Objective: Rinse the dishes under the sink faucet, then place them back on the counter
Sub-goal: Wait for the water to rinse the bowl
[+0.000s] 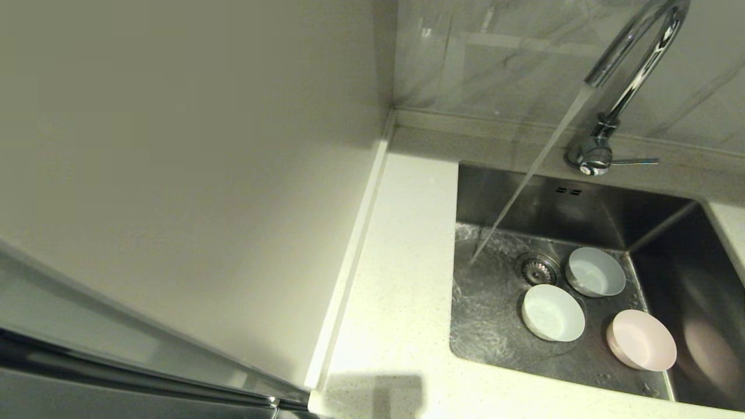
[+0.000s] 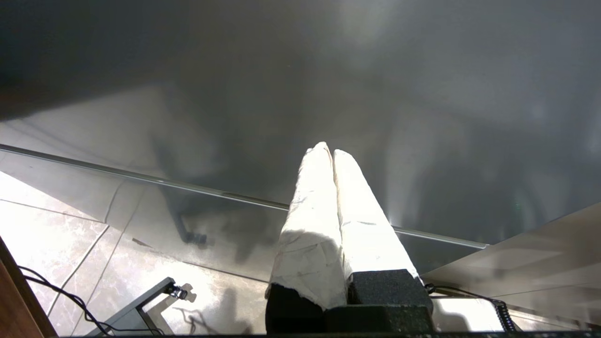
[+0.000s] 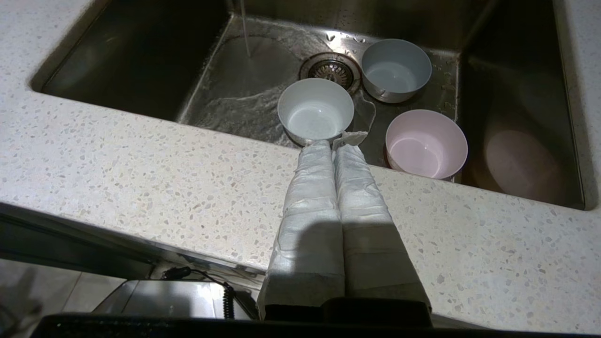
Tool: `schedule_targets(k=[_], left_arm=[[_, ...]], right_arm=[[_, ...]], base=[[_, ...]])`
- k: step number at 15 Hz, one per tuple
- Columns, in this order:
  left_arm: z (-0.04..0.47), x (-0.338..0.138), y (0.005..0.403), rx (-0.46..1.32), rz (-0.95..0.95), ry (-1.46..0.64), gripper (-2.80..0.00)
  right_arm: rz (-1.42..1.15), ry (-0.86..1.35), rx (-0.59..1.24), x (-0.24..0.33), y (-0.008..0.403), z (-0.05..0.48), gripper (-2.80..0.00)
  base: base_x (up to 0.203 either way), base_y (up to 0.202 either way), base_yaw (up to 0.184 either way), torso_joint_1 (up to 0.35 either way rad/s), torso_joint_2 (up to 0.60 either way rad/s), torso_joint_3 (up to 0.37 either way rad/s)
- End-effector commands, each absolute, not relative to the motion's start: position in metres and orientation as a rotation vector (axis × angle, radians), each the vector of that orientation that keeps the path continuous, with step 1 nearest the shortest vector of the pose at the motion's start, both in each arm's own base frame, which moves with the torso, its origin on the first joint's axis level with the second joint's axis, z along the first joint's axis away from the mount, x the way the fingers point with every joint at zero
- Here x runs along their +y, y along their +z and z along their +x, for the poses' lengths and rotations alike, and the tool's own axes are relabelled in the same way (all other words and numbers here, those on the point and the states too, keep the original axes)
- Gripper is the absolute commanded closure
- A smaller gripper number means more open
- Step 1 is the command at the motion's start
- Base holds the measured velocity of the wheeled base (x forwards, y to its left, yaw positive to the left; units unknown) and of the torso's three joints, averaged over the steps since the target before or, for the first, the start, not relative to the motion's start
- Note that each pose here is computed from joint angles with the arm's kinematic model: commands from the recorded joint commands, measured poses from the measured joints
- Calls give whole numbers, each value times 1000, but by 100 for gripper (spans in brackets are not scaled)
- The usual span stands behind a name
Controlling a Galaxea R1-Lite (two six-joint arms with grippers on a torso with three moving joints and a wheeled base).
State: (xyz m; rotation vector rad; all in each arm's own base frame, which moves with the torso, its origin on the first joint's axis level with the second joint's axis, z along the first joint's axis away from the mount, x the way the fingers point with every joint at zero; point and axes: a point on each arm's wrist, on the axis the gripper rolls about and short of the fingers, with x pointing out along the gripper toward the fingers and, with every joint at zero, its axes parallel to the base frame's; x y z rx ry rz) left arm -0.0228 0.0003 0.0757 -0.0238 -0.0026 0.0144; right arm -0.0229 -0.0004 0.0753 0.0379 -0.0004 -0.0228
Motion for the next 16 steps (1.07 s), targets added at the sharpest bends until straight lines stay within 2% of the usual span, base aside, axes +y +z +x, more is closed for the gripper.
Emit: schedule_targets(k=[1, 16], left_arm=[[-23, 0, 76, -6, -25, 15, 0], [-23, 0, 76, -6, -25, 15, 0]], right_arm=[[38, -23, 0, 0, 75, -23, 0], [38, -23, 0, 0, 75, -23, 0]], base=[[0, 0, 0, 0, 0, 0], [0, 0, 0, 0, 0, 0]])
